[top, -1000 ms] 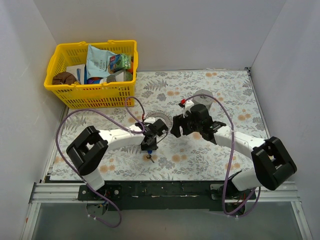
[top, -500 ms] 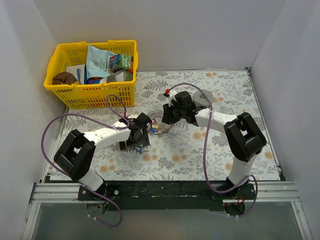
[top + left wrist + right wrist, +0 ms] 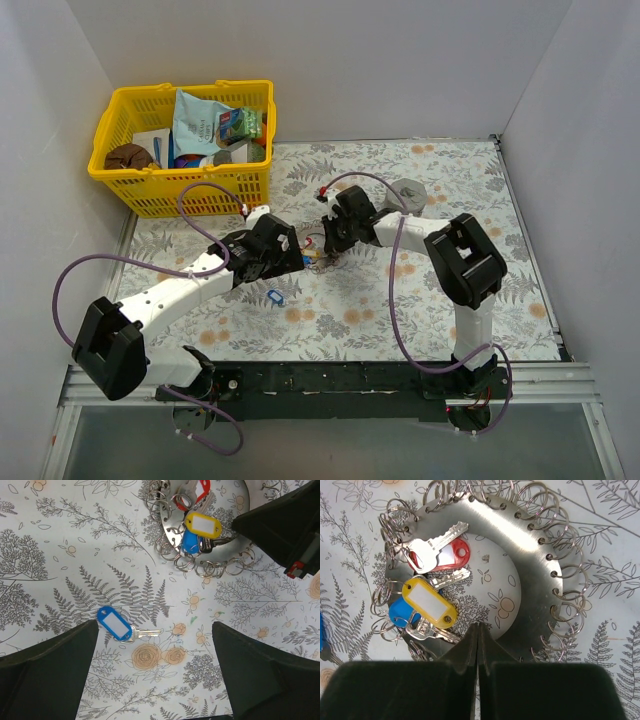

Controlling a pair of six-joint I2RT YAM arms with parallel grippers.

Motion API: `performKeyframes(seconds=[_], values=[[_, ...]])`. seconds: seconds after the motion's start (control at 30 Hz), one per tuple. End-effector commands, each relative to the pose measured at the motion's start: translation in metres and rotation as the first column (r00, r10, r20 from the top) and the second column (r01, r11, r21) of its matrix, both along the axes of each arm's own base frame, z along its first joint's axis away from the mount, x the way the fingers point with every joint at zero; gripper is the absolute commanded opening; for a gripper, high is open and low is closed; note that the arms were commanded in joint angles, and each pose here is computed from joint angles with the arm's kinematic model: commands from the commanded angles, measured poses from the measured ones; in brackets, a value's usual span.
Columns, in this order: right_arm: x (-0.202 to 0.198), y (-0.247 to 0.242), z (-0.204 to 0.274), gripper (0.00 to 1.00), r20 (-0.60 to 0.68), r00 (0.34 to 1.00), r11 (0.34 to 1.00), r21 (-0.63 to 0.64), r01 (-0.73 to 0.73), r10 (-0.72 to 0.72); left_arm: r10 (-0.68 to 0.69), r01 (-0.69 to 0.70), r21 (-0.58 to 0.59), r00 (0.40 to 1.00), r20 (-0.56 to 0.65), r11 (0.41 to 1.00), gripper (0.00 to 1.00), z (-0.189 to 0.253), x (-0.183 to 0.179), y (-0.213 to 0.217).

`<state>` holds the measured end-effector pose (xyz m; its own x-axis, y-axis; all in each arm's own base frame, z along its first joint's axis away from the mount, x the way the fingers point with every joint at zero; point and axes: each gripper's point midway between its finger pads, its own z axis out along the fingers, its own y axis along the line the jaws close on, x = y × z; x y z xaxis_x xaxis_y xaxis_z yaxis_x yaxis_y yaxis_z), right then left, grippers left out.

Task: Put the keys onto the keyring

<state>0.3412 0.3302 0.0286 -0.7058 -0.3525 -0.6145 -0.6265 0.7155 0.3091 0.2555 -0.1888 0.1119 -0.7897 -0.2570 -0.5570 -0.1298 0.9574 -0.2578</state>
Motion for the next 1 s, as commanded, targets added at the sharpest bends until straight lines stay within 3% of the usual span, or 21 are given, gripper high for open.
performKeyframes(seconds=[0.0, 0.33, 0.6, 0.83, 0.97], values=[[-0.007, -0.002, 0.002, 0.01, 0.002, 1.0, 0.999, -0.039, -0.03, 0.03, -0.019, 0.02, -0.032, 0.999, 0.025, 0.999, 0.98, 0.005, 0.0, -0.005], [-0.059, -0.042, -0.008, 0.01, -0.071, 0.997, 0.995, -0.096, -0.04, 0.033, -0.031, 0.034, -0.053, 0.997, 0.064, 0.998, 0.98, 0.01, 0.006, -0.01], [-0.063, -0.053, 0.035, 0.02, 0.034, 0.999, 0.999, -0.053, 0.001, 0.001, -0.067, 0.074, -0.076, 0.994, 0.085, 0.994, 0.98, 0.012, 0.011, -0.02], [-0.049, -0.053, 0.091, 0.1, 0.141, 0.988, 0.997, 0.041, 0.059, -0.065, -0.117, 0.124, -0.071, 0.989, 0.094, 0.99, 0.98, 0.018, 0.017, -0.029], [-0.054, -0.075, 0.097, 0.26, 0.13, 0.981, 0.987, 0.101, 0.128, -0.141, -0.139, 0.146, -0.06, 0.985, 0.102, 0.988, 0.98, 0.015, 0.023, -0.034]])
